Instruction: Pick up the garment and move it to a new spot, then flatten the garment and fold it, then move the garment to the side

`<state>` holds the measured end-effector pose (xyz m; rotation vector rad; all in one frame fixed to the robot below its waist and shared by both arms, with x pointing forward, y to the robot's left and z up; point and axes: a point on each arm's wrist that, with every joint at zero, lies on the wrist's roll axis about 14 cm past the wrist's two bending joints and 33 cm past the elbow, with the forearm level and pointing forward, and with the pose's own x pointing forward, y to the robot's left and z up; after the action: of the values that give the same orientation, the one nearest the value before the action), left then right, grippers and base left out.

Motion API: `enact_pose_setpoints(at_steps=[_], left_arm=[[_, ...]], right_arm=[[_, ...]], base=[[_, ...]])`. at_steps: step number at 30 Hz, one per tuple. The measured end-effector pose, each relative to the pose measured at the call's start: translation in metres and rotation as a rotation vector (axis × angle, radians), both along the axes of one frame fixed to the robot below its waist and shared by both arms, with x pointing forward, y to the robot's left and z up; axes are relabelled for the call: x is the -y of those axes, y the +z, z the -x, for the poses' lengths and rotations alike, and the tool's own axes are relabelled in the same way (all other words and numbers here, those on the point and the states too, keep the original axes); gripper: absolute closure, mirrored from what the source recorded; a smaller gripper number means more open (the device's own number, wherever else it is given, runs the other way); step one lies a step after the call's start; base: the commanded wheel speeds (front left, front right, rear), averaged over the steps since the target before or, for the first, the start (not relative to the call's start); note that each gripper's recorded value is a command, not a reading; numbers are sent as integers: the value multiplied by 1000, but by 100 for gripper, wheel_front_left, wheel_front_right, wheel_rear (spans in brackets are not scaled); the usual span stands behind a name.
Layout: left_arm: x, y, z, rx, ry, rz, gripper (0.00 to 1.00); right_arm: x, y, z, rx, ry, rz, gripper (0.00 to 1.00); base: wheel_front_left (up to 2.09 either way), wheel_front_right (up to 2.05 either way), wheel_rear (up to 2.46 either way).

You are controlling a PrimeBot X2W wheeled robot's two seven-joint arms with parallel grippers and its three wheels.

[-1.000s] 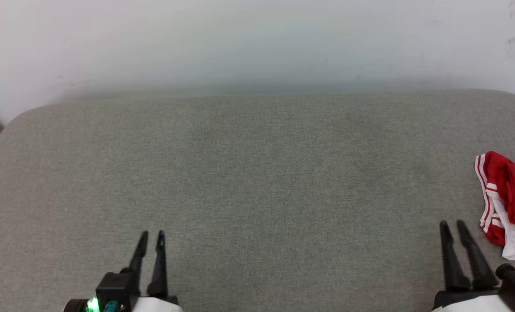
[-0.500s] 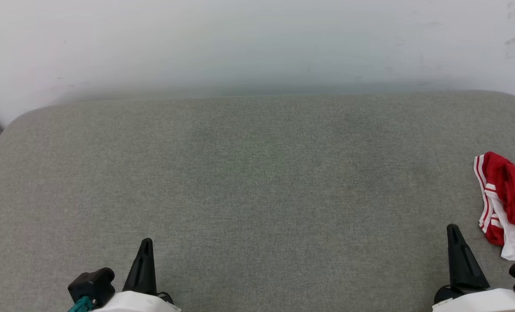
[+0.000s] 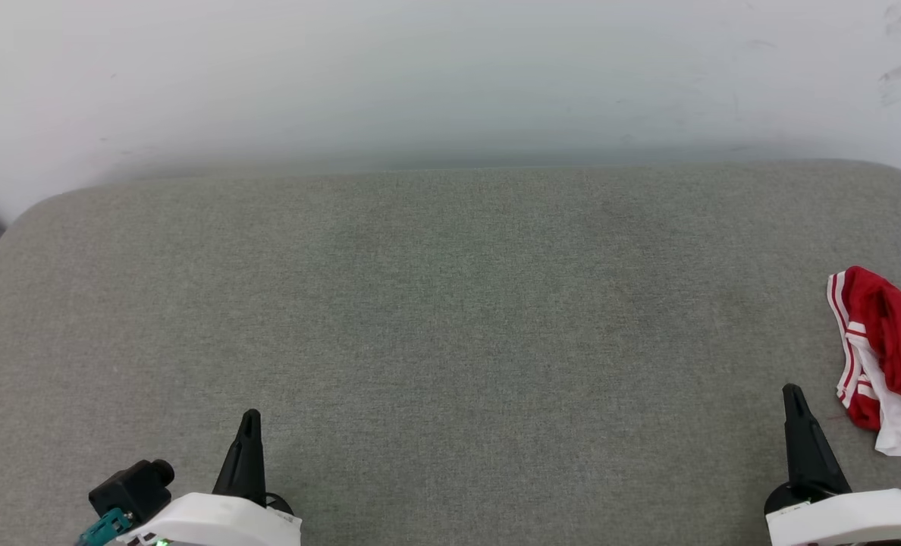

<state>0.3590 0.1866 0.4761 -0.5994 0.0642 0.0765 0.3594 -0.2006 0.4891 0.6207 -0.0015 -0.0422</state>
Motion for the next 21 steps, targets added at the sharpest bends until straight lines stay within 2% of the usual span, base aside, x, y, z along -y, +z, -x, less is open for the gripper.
enact_pose_setpoints(at_steps=[21], left_arm=[[-5,1,-8,-6,17,291,100]], right_arm=[[2,0,-9,-13,-13,-282,100]], base=[[0,0,0]])
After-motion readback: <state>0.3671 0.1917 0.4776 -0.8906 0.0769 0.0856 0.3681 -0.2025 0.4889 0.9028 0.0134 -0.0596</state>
